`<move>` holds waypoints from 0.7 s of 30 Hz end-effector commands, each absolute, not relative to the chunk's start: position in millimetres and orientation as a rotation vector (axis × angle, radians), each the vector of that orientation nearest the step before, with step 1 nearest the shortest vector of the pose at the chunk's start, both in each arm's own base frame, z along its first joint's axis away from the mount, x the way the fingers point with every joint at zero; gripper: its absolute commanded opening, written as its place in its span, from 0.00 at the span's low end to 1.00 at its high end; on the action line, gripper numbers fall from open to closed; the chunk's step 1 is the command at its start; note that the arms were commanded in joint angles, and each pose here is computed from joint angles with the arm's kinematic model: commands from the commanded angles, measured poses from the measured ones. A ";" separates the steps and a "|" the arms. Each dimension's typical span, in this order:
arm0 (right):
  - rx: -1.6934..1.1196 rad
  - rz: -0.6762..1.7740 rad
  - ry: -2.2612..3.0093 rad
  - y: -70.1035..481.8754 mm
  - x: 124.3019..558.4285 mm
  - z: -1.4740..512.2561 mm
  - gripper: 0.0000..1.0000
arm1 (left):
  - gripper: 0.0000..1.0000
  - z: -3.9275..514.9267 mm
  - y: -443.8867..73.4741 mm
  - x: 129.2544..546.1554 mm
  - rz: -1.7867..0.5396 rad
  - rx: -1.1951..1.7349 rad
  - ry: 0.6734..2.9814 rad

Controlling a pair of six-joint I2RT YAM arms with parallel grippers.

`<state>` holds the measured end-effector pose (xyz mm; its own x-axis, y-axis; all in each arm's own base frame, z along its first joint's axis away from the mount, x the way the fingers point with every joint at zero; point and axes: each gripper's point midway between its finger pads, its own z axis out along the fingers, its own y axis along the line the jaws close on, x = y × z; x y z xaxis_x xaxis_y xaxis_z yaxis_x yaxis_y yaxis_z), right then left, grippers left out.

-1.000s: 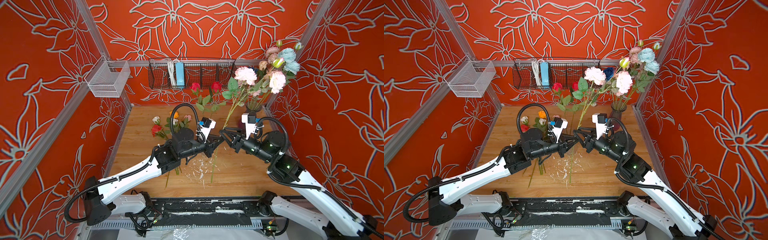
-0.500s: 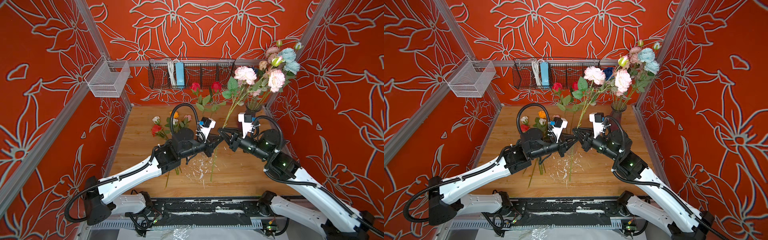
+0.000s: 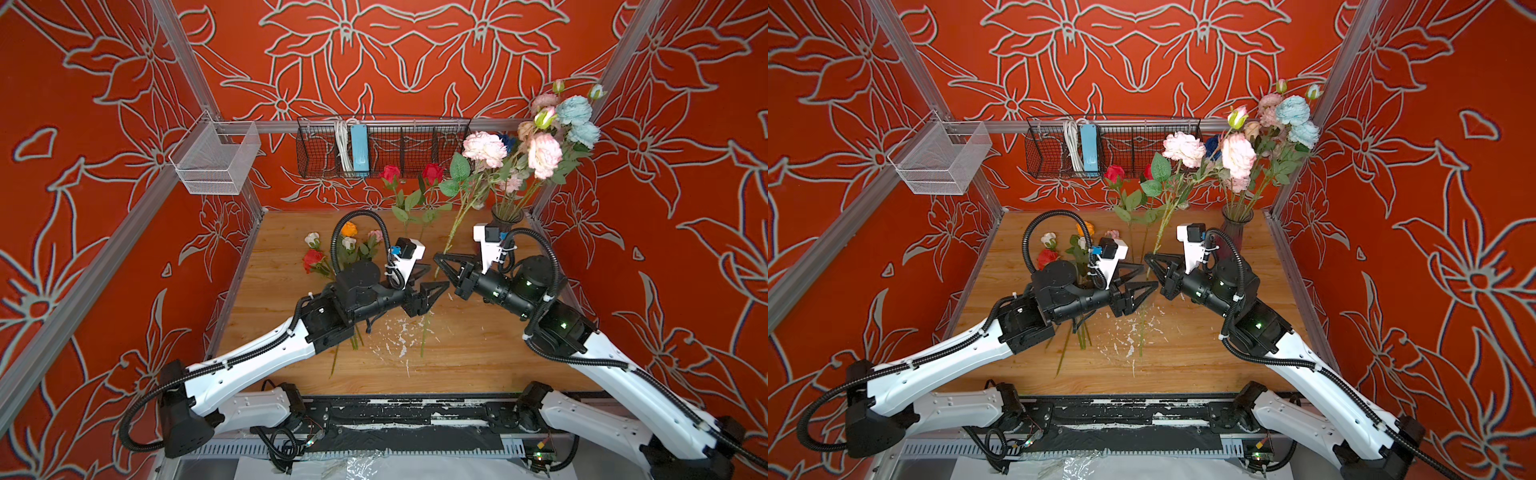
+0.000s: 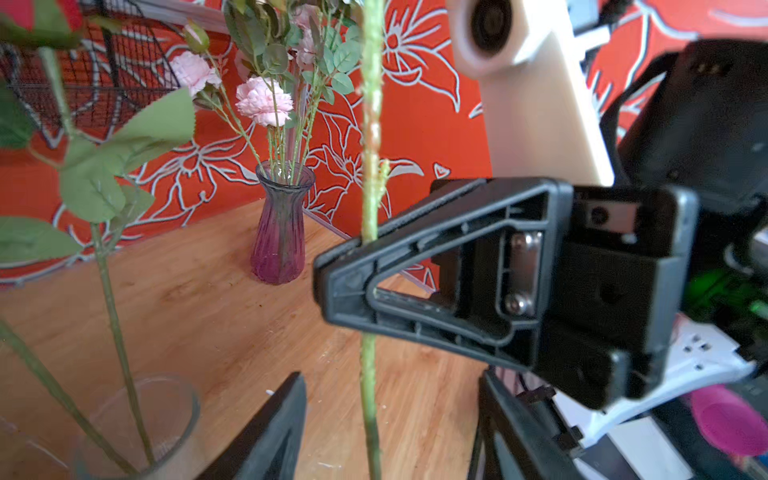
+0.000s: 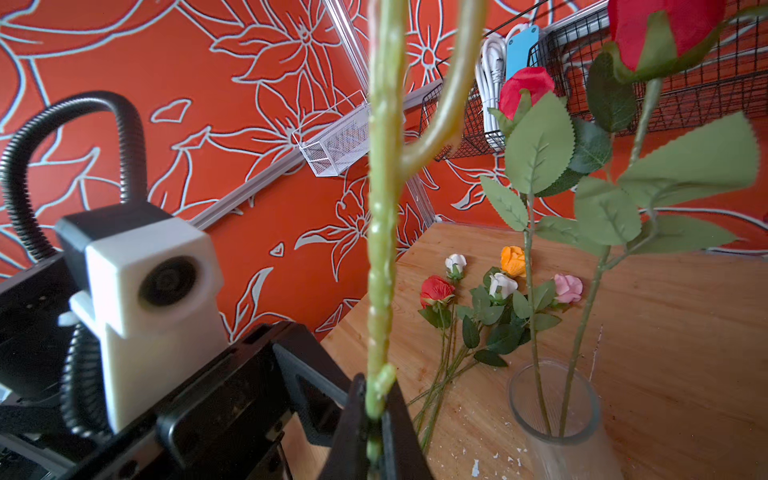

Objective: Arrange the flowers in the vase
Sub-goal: 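Close the right gripper on the peony stem while the left gripper holds it, then raise the peony over the glass vase with the right gripper while the left withdraws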

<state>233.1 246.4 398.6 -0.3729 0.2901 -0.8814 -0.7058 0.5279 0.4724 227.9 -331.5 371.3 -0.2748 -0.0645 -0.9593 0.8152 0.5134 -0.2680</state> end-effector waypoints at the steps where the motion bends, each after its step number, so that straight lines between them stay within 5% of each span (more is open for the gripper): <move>1: -0.348 1.052 1.571 235.2 231.8 425.3 0.00 | 0.71 371.7 -302.3 226.5 -0.868 0.599 1.645; 11: -0.346 0.935 1.549 232.6 248.6 449.7 0.00 | 0.77 302.9 -127.1 241.1 -0.420 -0.201 1.754; 21: -0.348 0.830 1.536 234.5 269.1 473.3 0.00 | 0.80 223.2 -89.2 251.4 -0.342 -0.393 1.967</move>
